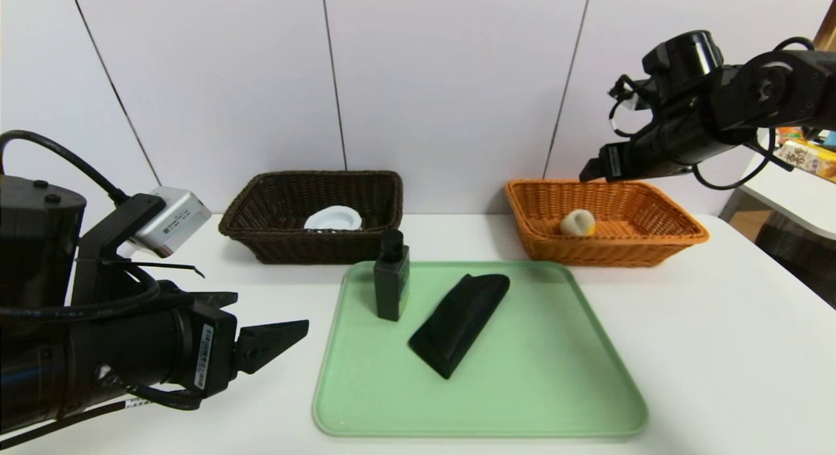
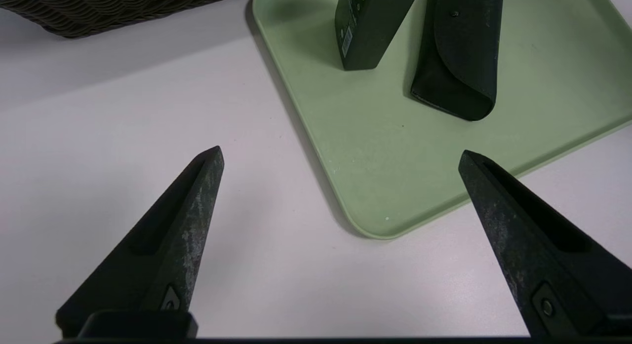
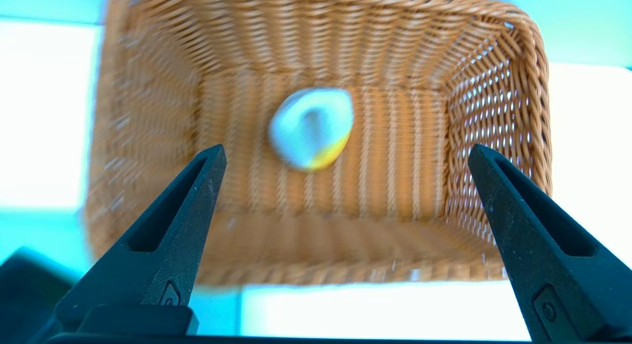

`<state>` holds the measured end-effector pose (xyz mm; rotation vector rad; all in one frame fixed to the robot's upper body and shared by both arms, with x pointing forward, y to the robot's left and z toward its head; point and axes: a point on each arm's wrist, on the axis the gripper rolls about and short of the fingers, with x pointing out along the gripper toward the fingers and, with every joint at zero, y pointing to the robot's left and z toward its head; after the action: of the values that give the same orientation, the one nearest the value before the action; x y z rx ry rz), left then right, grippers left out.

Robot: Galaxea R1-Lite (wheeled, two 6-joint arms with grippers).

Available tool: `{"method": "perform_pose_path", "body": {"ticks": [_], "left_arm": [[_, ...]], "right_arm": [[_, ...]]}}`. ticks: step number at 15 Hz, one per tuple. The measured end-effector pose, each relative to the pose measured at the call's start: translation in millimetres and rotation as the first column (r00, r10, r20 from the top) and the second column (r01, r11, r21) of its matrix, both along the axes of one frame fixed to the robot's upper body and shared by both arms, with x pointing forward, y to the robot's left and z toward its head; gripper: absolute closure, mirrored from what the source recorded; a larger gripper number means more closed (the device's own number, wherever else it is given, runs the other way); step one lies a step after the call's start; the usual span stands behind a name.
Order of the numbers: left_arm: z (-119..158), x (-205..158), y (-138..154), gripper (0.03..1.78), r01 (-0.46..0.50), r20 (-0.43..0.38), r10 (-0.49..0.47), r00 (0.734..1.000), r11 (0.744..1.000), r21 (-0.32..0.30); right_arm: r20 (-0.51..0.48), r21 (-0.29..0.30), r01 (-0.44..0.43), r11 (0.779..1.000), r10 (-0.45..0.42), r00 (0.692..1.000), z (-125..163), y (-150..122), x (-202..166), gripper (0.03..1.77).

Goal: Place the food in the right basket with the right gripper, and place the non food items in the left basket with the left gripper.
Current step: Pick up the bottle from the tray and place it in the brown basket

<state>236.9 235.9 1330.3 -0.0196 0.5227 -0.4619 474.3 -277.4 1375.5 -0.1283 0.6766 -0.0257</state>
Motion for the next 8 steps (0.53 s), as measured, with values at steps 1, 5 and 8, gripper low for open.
{"method": "perform_pose_path", "body": {"ticks": [1,5,8], "left_arm": [[0,0,0,0.12,0.0,0.0,0.0,1.0,1.0,0.0],[1,-1,1,0.12,0.0,0.004,0.0,1.0,1.0,-0.003],[2,-1,1,0.12,-0.002,0.007,0.002,1.0,1.0,-0.005]], "right_arm": [[0.008,0.002,-0.014,1.0,0.013,1.0,8,3,-10,0.11],[0.015,0.004,-0.082,0.997,0.082,0.997,31,16,-60,0.11],[0.01,0.015,-0.124,0.992,0.124,0.992,40,20,-103,0.11]]}}
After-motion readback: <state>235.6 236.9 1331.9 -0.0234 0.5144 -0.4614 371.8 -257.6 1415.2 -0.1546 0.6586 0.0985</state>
